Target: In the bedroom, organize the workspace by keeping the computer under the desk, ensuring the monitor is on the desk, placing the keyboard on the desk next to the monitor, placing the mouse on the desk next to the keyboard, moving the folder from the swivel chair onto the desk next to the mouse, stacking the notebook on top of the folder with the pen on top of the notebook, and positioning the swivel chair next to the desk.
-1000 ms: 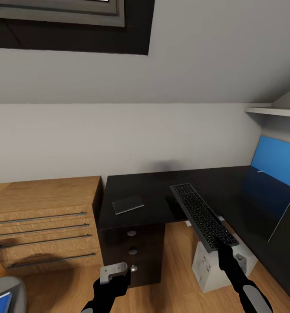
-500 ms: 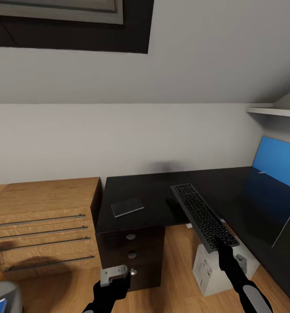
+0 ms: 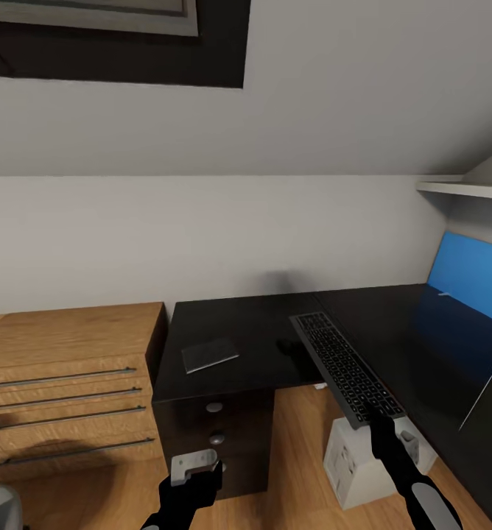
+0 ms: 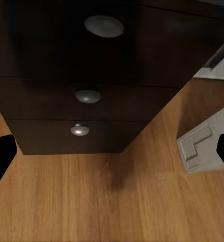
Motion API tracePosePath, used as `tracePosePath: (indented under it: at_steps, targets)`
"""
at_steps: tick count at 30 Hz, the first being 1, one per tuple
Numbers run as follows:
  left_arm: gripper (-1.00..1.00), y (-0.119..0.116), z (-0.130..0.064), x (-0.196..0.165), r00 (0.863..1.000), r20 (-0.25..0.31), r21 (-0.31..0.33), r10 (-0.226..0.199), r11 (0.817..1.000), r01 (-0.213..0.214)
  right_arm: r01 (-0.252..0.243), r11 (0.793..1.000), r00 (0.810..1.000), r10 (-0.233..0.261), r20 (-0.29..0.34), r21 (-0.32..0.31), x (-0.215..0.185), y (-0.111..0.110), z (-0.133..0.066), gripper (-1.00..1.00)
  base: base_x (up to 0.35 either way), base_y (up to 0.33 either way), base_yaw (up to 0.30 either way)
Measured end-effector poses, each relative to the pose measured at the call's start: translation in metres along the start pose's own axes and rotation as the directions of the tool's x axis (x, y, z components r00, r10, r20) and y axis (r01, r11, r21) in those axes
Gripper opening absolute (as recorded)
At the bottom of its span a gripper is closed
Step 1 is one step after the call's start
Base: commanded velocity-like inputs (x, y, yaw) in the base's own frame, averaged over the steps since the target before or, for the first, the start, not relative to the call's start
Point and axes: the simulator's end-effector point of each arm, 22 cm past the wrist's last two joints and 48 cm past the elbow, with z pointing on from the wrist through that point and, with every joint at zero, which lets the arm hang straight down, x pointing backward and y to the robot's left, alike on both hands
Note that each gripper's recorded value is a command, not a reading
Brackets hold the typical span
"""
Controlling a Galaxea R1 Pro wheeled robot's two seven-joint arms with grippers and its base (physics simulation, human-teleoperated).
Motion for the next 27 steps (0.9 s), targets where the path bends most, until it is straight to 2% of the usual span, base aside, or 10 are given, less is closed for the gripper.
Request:
tracePosePath:
  at_steps: [6,13,16,18,21,27]
  targets:
    - [1.00,0.000,0.000,0.000,1.000,0.001,0.001,0.001,1.000,-0.001,0.002,1.000,1.000,-0.002,0.007,0.026,-0.002,-0.006,0.000,-1.00,0.189,0.000,0.000]
    - [1.00,0.000,-0.001,-0.003,1.000,0.008,0.000,-0.002,1.000,0.002,0.008,0.999,0.999,-0.010,0.030,0.040,-0.007,-0.009,0.000,-1.00,0.030,0.000,0.000]
    - [1.00,-0.001,-0.001,-0.005,1.000,0.014,0.002,-0.003,1.000,0.003,0.010,0.997,0.999,-0.012,0.034,0.079,-0.007,-0.018,-0.001,-1.00,0.022,0.000,0.000]
    - [1.00,-0.002,-0.002,-0.011,0.999,0.039,0.004,-0.012,1.000,0.012,0.009,0.995,0.999,-0.013,0.045,0.102,-0.010,-0.021,-0.001,-1.00,0.181,0.000,0.000]
    - [1.00,-0.001,-0.002,-0.023,0.995,0.093,0.007,-0.029,1.000,0.028,0.012,0.995,0.998,-0.018,0.061,0.100,-0.013,-0.021,-0.001,-1.00,0.126,0.000,0.000]
    - [1.00,0.003,-0.003,-0.027,0.993,0.113,0.003,-0.023,1.000,0.023,0.012,0.995,0.998,-0.018,0.066,0.100,-0.015,-0.021,-0.001,-1.00,0.054,0.000,0.000]
